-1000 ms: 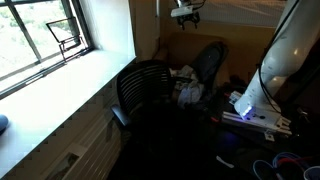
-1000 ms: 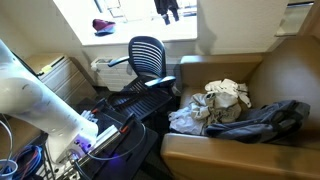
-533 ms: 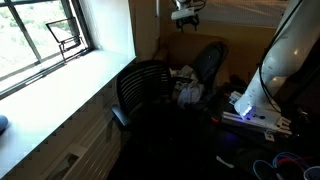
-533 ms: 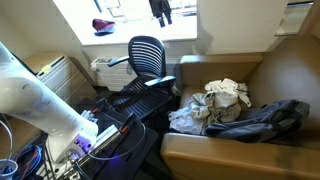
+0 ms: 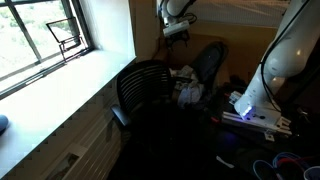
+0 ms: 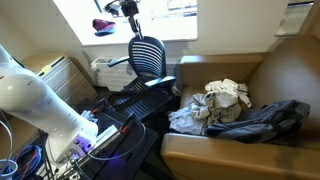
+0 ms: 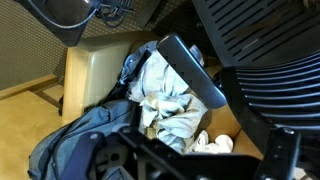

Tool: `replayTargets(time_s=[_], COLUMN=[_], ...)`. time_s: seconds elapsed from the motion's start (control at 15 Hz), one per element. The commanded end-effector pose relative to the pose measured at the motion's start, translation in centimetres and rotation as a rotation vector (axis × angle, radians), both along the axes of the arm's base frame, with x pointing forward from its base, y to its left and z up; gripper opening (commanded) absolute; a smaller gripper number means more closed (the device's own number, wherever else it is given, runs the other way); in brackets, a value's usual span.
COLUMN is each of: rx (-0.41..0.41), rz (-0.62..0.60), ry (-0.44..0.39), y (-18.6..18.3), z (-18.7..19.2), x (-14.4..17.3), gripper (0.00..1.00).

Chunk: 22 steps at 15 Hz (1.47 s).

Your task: Move the bag and clothing from the black chair to the brown chair then hang the belt on the armrest of the black chair

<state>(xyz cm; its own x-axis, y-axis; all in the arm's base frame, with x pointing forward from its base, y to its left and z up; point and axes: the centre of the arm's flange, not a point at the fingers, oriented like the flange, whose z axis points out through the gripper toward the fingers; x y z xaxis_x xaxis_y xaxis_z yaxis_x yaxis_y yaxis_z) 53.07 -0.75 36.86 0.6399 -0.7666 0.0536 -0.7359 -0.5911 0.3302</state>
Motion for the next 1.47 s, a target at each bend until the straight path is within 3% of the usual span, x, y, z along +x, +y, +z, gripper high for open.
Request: replayTargets(time_s=[0.0,0.27,0.4,0.73,0.8,0.87,1.13,1.2,1.4], rx=[0.003,0.008,0.082,0.240,0.254,0.205,0.224,0.284,0.372], rz=[0.016,0.030,0.163,0.377,0.428,0.352,0.416,0.488,0.624], ry=[0.003,0.003,0.060,0.075,0.099,0.080,0.095,0.157,0.206], y=[0.3,0.0,3.2,12.6,13.2,12.7,14.0,15.4,20.1], z=[0.1,0.4,-2.2,-4.9,-4.6,-4.5,-4.6,-6.8,-10.6], x=[-0.1,-0.3,-0.6,-2.1,-2.2,-1.9,-2.2,-2.1,-3.2], gripper=[1.00,1.00,1.00,1.00,1.00,1.00,1.00,1.00,1.00])
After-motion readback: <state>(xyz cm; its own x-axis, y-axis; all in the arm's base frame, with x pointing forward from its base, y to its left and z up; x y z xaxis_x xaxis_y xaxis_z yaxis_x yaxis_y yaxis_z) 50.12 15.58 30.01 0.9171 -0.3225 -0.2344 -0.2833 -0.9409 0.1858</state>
